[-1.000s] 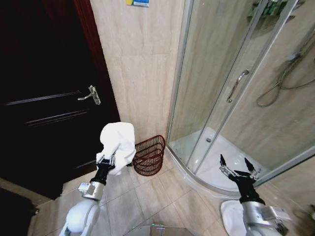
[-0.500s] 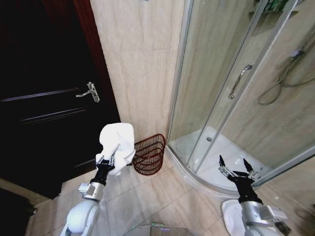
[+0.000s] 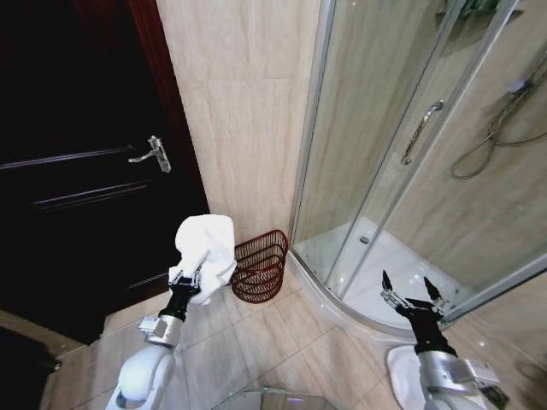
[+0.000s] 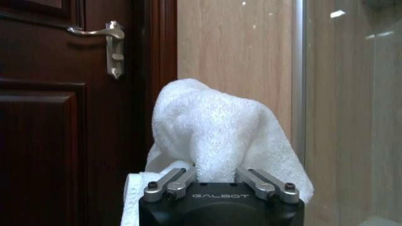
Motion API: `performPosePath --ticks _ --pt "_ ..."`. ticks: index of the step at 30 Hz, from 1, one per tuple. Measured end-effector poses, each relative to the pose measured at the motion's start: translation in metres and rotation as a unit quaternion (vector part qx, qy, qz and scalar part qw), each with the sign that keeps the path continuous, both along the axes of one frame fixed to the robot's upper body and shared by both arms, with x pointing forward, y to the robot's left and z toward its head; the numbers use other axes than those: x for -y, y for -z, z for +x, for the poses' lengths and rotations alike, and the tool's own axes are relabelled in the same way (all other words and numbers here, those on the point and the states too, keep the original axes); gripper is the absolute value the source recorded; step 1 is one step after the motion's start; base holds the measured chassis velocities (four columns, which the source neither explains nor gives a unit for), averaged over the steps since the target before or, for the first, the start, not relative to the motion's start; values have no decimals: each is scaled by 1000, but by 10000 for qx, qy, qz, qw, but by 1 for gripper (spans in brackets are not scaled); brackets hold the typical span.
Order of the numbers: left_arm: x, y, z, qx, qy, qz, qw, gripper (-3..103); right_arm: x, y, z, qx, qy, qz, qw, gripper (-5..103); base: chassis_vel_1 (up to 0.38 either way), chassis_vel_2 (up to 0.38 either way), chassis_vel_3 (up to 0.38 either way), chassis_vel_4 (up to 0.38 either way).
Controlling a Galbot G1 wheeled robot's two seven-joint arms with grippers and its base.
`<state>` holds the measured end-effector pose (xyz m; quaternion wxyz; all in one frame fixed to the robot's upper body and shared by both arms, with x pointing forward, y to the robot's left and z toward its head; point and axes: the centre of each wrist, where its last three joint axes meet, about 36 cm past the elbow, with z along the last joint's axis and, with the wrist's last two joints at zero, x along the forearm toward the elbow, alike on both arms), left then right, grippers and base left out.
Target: Discard the used towel into the hamper.
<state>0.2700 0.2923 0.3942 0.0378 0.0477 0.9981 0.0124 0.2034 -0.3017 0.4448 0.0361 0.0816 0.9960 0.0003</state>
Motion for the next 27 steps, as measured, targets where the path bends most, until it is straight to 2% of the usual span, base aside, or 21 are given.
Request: performPosePath --ticks 8,16,27 --pt "-5 5 3 -41 51 46 10000 13 -1 0 1 12 35 -27 10000 100 0 0 0 0" --pt "-6 11 -1 -50 44 -30 10000 13 -3 1 -1 -22 49 -104 9999 100 0 0 0 0" --pt "-11 15 4 -50 102 27 9999 13 -7 7 2 -16 32 -42 10000 100 0 0 0 0"
